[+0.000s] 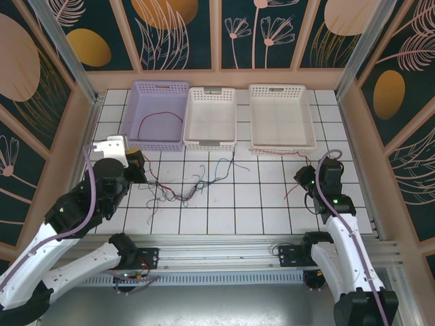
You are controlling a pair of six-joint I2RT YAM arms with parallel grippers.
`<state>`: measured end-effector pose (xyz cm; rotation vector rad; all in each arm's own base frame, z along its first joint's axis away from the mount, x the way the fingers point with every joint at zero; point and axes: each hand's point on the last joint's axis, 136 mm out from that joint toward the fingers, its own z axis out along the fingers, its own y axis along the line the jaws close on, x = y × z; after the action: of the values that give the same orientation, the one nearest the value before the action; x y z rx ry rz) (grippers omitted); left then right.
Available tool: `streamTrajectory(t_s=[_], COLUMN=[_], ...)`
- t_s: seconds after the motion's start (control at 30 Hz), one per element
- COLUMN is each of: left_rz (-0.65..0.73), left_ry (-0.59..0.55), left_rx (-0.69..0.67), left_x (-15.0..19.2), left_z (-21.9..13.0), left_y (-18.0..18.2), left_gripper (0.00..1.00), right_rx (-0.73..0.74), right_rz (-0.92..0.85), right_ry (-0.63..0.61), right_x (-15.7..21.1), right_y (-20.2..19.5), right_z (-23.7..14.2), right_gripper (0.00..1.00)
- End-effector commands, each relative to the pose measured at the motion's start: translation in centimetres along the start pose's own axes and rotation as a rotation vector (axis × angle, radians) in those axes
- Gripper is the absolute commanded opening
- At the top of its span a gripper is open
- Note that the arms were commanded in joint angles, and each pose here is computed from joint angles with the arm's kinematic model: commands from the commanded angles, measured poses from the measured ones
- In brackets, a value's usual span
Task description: Untangle the cables
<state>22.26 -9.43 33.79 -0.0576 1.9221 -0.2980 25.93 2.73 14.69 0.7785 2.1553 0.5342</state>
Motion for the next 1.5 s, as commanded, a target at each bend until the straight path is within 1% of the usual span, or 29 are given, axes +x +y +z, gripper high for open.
streamTrajectory(t_s=[0.0,0.2,0.47,0.57,0.67,0.83,1.07,1.17,1.3,1.47], left_rz=[0.012,0.074,0.131,0.151,0.151,0.131,0.129,0.127,0.121,0.118], left_ry=[-0.035,-0.034,-0.098,-0.105,-0.105,-0.091,-0.079,-0.080,-0.089,-0.082], left_rx=[0.096,0.159,0.271,0.286,0.302,0.335,0.340,0.333,0.326,0.324], left_x=[-0.5,1.8,3.5,4.0,4.7,5.8,6.6,6.5,6.5,6.6], left_z=[0.4,1.6,1.9,2.1,2.4,2.5,2.8,2.9,2.9,3.2], left_y=[-1.8,-2.8,-4.0,-4.2,-4.3,-4.5,-4.5,-4.4,-4.1,-4.0], left_gripper=[0.00,0.00,0.00,0.00,0.00,0.00,0.00,0.00,0.00,0.00], right_rx=[0.008,-0.006,-0.040,-0.038,-0.061,-0.069,-0.056,-0.085,-0.184,-0.346], right_rz=[-0.064,-0.166,-0.297,-0.330,-0.376,-0.440,-0.504,-0.512,-0.493,-0.474], right_ry=[-0.030,-0.014,-0.003,0.008,0.029,0.066,0.103,0.117,0.145,0.188], right_x=[-1.3,-1.0,-0.7,-0.6,0.6,2.5,4.8,5.7,7.4,9.9], right_y=[1.8,6.7,15.7,18.8,22.6,28.3,34.5,37.3,40.2,42.7], right_z=[-0.6,0.4,2.6,4.5,6.3,10.4,16.4,18.5,20.7,21.4], right_gripper=[0.00,0.00,0.00,0.00,0.00,0.00,0.00,0.00,0.00,0.00])
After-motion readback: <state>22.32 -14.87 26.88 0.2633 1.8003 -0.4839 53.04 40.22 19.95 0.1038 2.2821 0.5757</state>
